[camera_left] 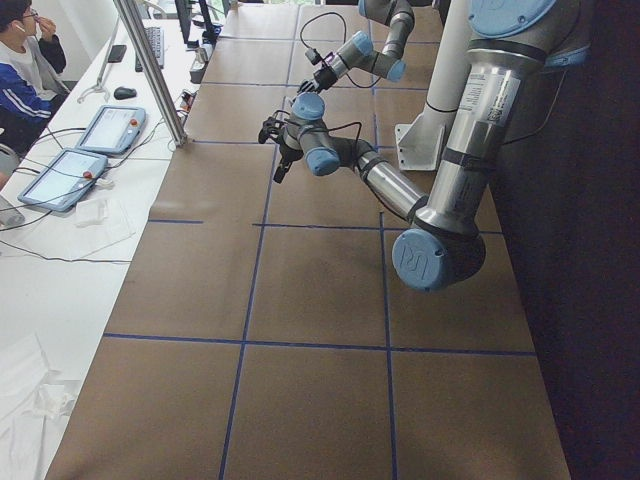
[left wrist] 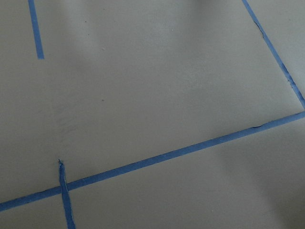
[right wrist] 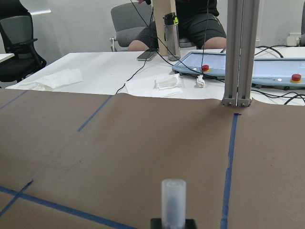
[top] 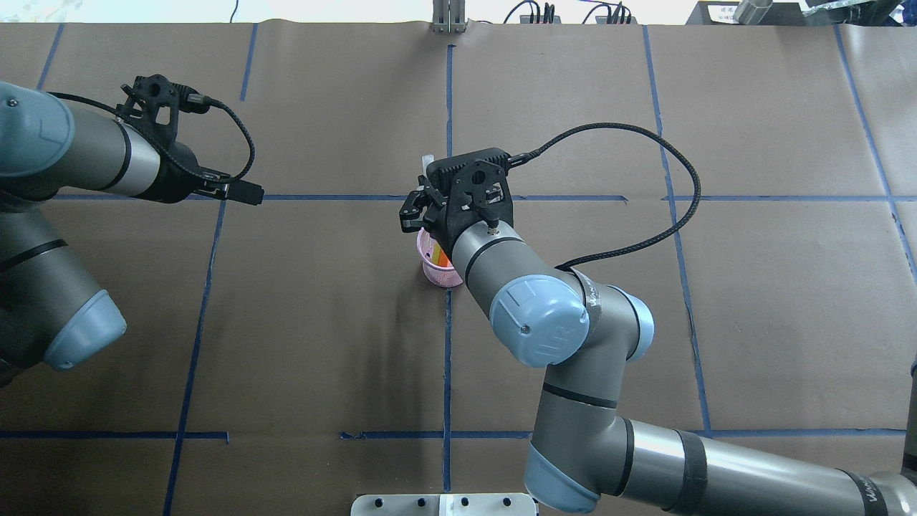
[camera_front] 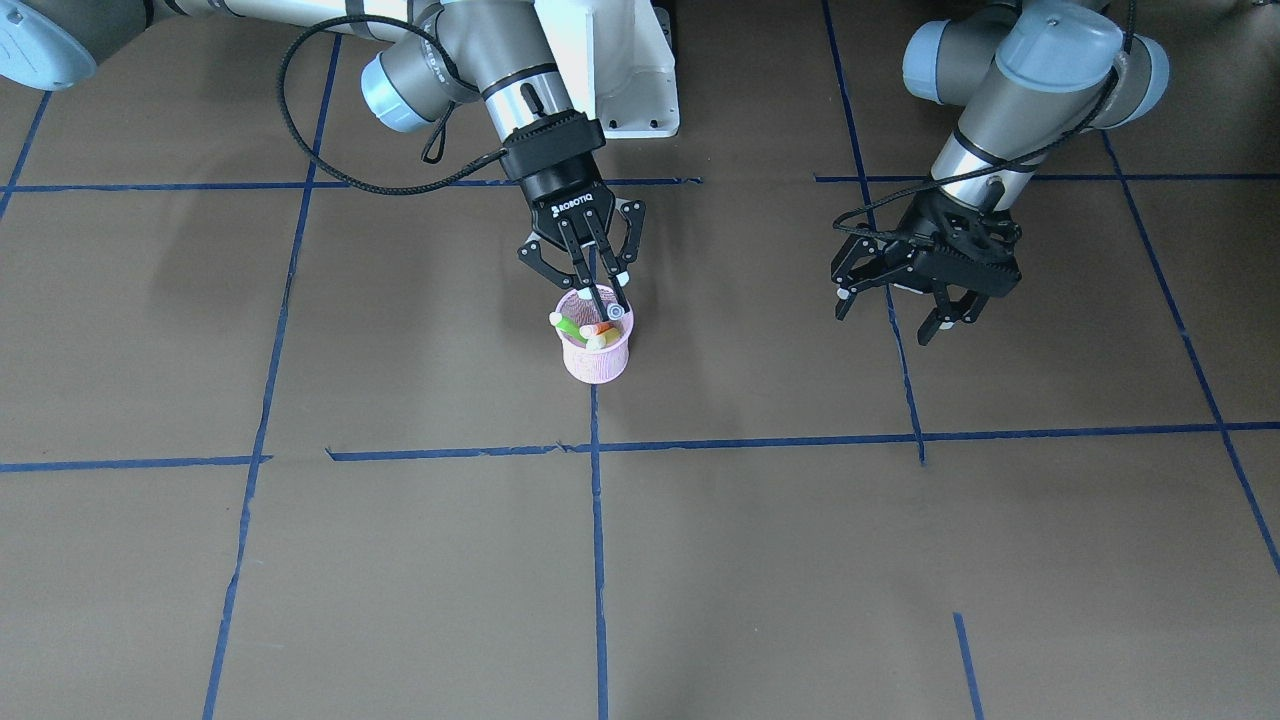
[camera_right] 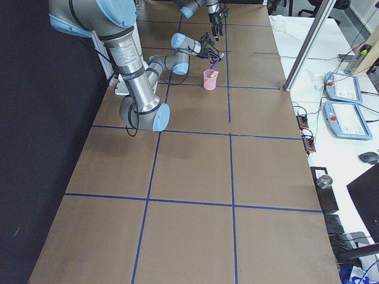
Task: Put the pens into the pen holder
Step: 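Lower the purple marker into the cup and open the right gripper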
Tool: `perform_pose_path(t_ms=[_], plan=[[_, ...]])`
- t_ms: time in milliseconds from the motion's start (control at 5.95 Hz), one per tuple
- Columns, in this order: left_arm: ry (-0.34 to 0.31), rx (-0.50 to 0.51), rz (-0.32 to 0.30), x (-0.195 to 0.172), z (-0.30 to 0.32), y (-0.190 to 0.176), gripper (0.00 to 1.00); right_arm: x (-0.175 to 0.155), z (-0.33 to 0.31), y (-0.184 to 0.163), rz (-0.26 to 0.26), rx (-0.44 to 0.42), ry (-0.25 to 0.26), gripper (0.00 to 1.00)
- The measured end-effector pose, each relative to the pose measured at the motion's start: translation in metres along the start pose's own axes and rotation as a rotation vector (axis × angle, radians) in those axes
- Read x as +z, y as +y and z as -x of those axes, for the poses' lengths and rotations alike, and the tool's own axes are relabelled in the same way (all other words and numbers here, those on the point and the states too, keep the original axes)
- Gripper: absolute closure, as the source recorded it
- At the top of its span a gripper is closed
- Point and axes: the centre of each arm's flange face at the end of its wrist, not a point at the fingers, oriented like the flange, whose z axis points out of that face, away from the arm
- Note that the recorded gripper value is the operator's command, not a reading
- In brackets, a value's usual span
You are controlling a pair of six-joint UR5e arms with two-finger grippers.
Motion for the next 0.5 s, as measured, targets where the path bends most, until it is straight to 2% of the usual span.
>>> perform_pose_path(t_ms=[168, 336, 504], plan=[[0.0, 0.001, 0.0, 0.0, 0.0, 0.0, 0.0, 0.0, -0.003, 0.009, 0.007, -0.027, -0.004, 0.9], [0.0, 0.002, 0.001, 0.0, 0.0, 0.0, 0.0, 0.0, -0.007, 0.018, 0.017, -0.043, -0.003, 0.01], [0.0, 0.002, 0.0, 0.0, 0.0, 0.0, 0.0, -0.002, -0.005, 0.025, 0.018, -0.042, -0.013, 0.0]])
